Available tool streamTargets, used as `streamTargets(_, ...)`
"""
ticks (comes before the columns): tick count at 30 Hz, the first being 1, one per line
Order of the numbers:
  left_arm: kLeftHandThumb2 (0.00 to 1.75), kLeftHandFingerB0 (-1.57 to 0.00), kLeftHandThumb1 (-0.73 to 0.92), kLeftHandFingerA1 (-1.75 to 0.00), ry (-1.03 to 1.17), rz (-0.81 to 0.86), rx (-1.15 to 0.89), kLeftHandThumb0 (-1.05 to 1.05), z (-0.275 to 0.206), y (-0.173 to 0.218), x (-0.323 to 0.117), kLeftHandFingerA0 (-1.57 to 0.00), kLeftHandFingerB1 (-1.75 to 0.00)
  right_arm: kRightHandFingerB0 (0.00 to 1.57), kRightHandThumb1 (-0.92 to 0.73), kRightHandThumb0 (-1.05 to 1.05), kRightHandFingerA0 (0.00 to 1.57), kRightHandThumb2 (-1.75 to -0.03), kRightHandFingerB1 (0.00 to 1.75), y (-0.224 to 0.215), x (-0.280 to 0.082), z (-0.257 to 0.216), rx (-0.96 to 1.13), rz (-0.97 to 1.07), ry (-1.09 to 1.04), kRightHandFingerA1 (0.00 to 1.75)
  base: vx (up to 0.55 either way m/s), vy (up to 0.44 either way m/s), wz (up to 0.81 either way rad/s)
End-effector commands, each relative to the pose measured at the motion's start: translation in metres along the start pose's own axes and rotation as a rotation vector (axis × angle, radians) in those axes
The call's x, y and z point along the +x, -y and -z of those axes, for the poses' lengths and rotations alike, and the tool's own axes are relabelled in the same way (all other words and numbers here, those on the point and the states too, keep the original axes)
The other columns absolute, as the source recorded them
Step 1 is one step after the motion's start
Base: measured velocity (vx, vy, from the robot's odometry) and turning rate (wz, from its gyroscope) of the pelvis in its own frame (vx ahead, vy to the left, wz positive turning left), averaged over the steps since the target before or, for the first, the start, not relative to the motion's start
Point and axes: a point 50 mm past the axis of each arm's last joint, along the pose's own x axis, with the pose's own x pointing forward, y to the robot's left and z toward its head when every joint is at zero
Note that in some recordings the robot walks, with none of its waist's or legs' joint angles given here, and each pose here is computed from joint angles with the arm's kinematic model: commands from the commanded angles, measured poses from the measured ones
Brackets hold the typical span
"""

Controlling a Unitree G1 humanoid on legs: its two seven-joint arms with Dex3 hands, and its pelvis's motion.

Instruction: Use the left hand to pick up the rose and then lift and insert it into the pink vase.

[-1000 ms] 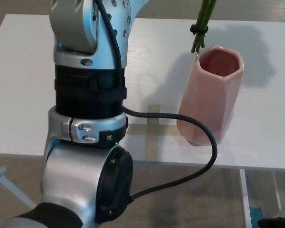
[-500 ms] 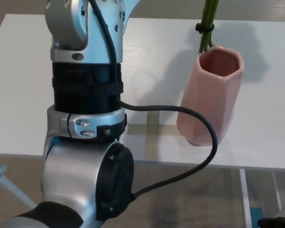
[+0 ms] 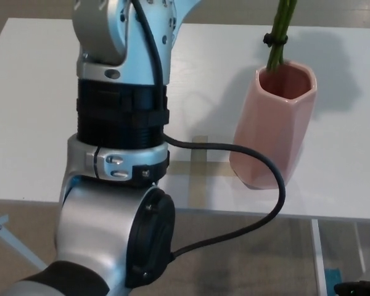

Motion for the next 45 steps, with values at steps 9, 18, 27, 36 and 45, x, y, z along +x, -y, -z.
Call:
streamTargets(9,0.68,-0.89,0.85,-1.41,-0.003,0.007,0.074,-0.17,0.022,0.011,0.007,-0.99,-0.75,0.55,-0.66,-0.37,0.6,-0.6,0.39,-0.001,0.0,0.0,-0.016,-0.007,-0.01,0.41,0.0,0.0,0.0)
streamTargets(18,0.68,-0.87,0.85,-1.41,-0.013,0.025,0.119,-0.18,0.034,0.013,0.009,-0.88,-0.76,0.56,-0.66,-0.37,0.61,-0.6,0.39,-0.002,0.001,-0.002,-0.013,-0.011,-0.009,0.41,0.0,0.0,0.0)
streamTargets(27,0.65,-0.86,0.87,-1.34,-0.034,0.022,0.117,-0.19,0.042,0.012,0.009,-0.91,-0.74,0.57,-0.66,-0.37,0.62,-0.6,0.4,-0.001,0.001,-0.004,-0.012,-0.011,-0.002,0.42,0.0,0.0,0.0)
streamTargets(36,0.67,-0.86,0.86,-1.35,-0.05,0.028,0.111,-0.19,0.047,0.018,0.011,-0.96,-0.79,0.55,-0.66,-0.36,0.61,-0.6,0.39,-0.001,0.001,-0.007,-0.021,-0.015,0.007,0.41,0.0,0.0,0.0)
streamTargets(45,0.67,-0.87,0.87,-1.35,-0.063,0.039,0.121,-0.17,0.057,0.019,0.011,-0.95,-0.78,0.55,-0.66,-0.36,0.59,-0.6,0.39,-0.001,0.002,-0.01,-0.016,-0.017,0.014,0.41,0.0,0.0,0.0)
